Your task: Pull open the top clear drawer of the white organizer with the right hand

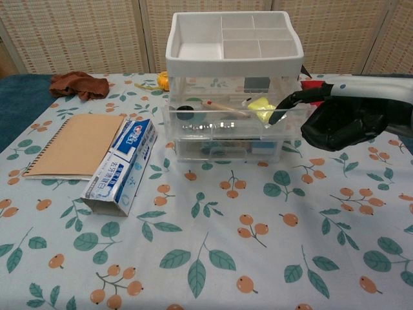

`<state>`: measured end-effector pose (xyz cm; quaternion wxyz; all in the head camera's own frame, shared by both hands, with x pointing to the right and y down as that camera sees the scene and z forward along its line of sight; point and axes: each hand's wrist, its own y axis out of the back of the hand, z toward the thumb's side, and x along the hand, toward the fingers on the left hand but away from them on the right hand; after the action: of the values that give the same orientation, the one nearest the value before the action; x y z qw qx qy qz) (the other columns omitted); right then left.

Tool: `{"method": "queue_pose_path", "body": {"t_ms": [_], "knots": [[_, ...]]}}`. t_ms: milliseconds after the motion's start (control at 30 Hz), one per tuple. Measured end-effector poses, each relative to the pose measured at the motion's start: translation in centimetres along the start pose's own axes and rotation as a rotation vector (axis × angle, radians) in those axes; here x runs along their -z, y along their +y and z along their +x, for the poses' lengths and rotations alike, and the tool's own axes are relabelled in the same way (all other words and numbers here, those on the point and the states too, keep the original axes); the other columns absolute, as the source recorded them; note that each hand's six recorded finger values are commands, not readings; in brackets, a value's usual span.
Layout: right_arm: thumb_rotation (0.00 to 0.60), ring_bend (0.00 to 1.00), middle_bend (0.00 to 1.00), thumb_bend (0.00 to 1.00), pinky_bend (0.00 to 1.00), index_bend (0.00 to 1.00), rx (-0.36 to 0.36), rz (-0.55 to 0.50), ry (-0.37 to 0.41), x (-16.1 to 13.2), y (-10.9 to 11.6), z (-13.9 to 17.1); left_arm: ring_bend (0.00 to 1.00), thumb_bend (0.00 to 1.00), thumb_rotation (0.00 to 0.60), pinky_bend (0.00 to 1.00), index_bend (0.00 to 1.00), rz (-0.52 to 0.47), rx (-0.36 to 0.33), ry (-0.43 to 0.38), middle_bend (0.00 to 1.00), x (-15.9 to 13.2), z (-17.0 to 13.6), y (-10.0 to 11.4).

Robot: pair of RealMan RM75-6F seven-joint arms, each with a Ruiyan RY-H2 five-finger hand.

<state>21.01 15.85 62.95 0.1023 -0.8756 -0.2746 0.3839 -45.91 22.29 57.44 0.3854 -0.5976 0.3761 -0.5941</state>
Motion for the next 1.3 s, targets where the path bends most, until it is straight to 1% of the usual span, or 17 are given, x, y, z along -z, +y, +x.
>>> {"method": "queue_pose_path", "body": {"t_ms": [267,400,467,533,600,767,933,1033,1133,1300], "knots": [[0.6,0.88,0.79,0.67,0.99,0.27,-0.027,-0.004,0.018,-0.5,-0.9,1.5,0.13,0.15,0.6,0.11,0.2,0.001,0.001,-0.002,0.12,-0.1,0.0,0.0],[0.6,0.88,0.79,0.67,0.99,0.27,-0.029,-0.006,0.024,-0.7,-1.0,2.0,0.13,0.15,0.6,0.11,0.19,0.001,0.0,-0.006,0.12,-0.2,0.1,0.0],[0.6,0.88,0.79,0.67,0.99,0.23,-0.024,0.0,0.032,-0.9,-0.8,2.2,0.13,0.15,0.6,0.11,0.2,0.001,-0.002,-0.007,0.12,-0.2,0.1,0.1],[0.6,0.88,0.79,0.67,0.99,0.16,-0.016,0.004,0.041,-1.1,-0.6,2.4,0.13,0.15,0.6,0.11,0.2,0.002,-0.003,-0.006,0.12,-0.2,0.1,0.1],[0.6,0.88,0.79,0.67,0.99,0.14,-0.005,0.006,0.046,-1.2,-0.2,2.7,0.13,0.15,0.6,0.11,0.2,0.002,-0.002,-0.005,0.12,-0.2,0.0,0.2],[0.6,0.88,0.79,0.67,0.99,0.13,0.014,0.018,0.049,-1.3,0.4,3.3,0.13,0.15,0.6,0.11,0.19,0.002,-0.005,-0.004,0.12,-0.1,0.0,0.3],[0.6,0.88,0.78,0.67,0.99,0.13,0.018,0.037,0.06,-1.7,0.9,3.8,0.13,0.15,0.6,0.11,0.19,0.001,-0.008,-0.008,0.12,-0.2,0.0,0.4],[0.6,0.88,0.78,0.67,0.99,0.13,0.024,0.063,0.077,-2.3,1.4,4.1,0.13,0.15,0.6,0.11,0.19,0.001,-0.013,-0.006,0.12,-0.2,-0.1,0.6],[0.6,0.88,0.77,0.67,0.99,0.13,0.042,0.102,0.099,-3.1,2.6,4.2,0.13,0.15,0.6,0.11,0.19,0.002,-0.016,-0.003,0.12,0.0,-0.2,0.7],[0.6,0.87,0.75,0.65,0.99,0.13,0.069,0.221,0.15,-5.1,5.1,3.3,0.13,0.15,0.6,0.11,0.19,-0.001,-0.02,0.0,0.12,0.1,-0.4,0.8]]}}
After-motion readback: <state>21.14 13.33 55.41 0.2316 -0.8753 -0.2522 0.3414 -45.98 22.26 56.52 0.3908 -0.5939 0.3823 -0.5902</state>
